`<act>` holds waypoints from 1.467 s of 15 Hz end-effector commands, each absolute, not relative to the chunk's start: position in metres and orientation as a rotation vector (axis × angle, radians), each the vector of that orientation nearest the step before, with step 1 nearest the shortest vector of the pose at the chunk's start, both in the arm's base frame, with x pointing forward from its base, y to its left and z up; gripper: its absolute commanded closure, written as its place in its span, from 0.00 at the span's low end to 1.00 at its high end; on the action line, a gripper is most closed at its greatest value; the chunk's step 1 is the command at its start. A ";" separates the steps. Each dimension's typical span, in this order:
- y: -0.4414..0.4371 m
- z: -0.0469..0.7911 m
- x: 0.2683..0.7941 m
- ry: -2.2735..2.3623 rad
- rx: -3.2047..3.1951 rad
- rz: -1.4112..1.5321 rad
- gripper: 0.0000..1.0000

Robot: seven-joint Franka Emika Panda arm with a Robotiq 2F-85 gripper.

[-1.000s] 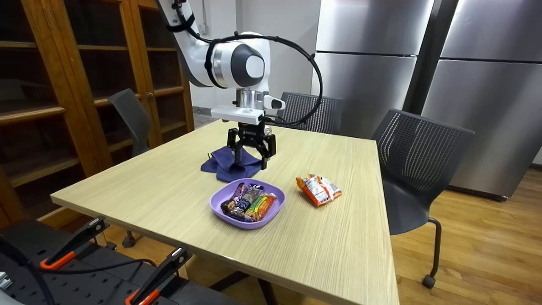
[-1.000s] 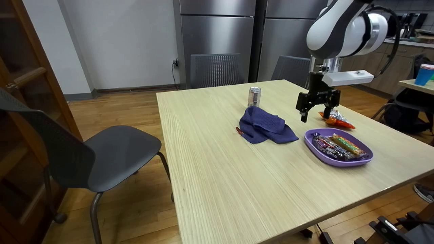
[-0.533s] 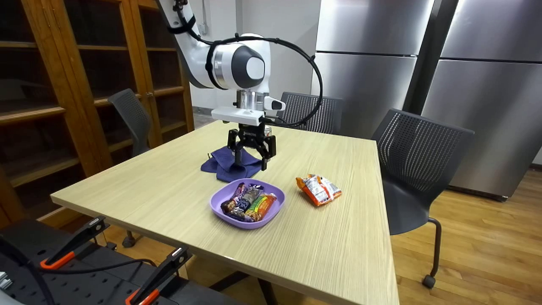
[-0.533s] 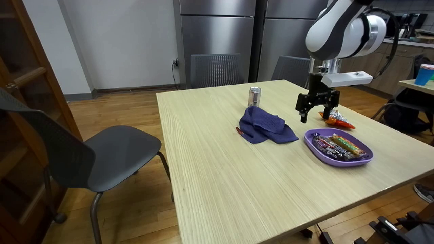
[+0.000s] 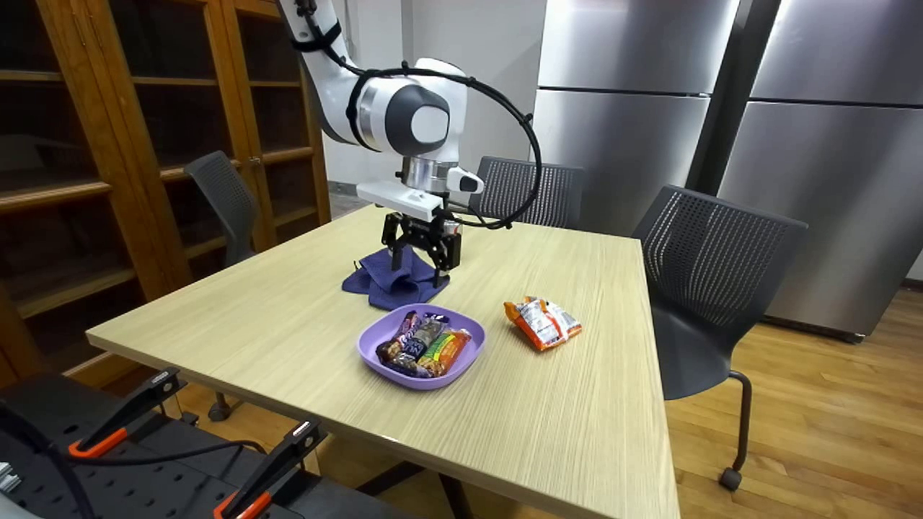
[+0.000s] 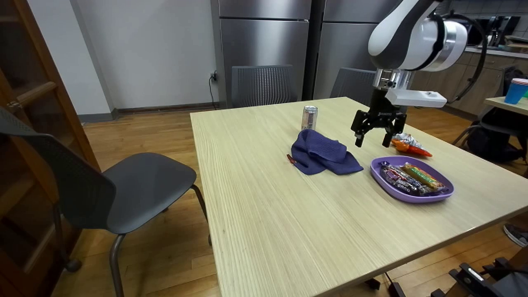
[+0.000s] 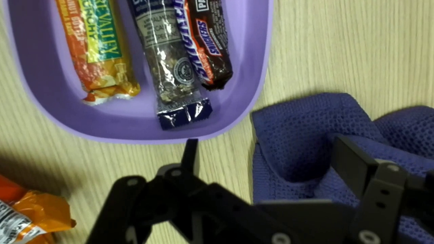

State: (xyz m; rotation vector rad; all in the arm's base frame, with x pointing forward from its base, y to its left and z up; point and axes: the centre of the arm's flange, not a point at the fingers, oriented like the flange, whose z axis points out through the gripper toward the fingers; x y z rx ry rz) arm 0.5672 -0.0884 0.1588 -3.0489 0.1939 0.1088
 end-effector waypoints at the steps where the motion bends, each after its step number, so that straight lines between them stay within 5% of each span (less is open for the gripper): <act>1: -0.090 0.155 0.566 0.212 -2.964 0.053 0.00; 22: -0.065 0.110 0.603 0.235 -2.662 -0.032 0.00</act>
